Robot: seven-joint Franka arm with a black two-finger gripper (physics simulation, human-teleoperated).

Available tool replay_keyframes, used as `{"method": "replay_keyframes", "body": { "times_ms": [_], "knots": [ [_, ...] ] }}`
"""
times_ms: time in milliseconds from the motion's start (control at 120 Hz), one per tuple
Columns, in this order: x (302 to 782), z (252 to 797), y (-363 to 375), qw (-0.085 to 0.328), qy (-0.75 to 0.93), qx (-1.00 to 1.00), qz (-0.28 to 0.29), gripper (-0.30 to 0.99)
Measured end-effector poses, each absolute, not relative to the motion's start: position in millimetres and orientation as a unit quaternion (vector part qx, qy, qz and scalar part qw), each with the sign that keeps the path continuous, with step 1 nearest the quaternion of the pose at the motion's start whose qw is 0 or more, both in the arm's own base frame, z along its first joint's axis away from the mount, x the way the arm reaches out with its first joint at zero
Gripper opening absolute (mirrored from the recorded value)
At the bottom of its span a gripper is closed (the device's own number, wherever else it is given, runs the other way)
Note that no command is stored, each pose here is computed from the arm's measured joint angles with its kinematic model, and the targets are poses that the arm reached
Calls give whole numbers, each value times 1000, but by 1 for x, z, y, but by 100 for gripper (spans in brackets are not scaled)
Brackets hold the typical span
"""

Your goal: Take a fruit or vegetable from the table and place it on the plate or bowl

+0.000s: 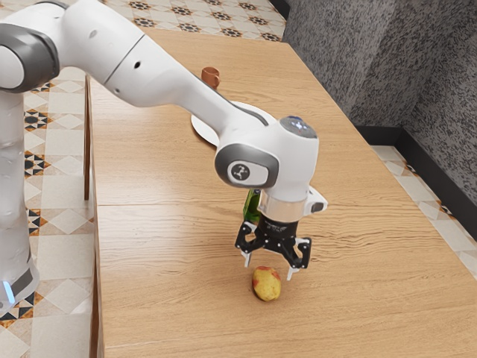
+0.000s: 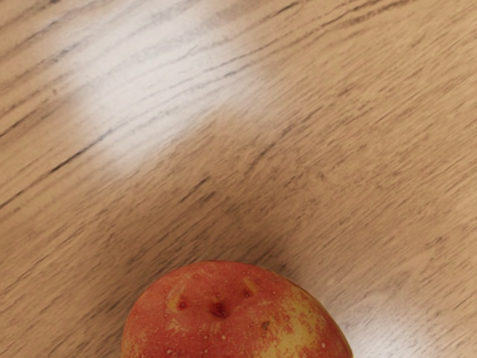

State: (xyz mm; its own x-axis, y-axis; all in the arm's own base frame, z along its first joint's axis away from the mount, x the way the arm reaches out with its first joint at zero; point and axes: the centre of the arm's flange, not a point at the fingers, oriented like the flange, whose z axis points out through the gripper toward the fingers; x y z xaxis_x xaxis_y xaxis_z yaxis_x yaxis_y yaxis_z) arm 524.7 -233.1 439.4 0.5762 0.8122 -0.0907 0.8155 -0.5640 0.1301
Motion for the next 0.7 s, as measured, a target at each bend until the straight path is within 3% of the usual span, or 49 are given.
{"method": "replay_keyframes", "body": {
  "times_ms": [700],
  "knots": [
    [525, 412, -240, 79, 458, 885, -22, 68]
  ]
}}
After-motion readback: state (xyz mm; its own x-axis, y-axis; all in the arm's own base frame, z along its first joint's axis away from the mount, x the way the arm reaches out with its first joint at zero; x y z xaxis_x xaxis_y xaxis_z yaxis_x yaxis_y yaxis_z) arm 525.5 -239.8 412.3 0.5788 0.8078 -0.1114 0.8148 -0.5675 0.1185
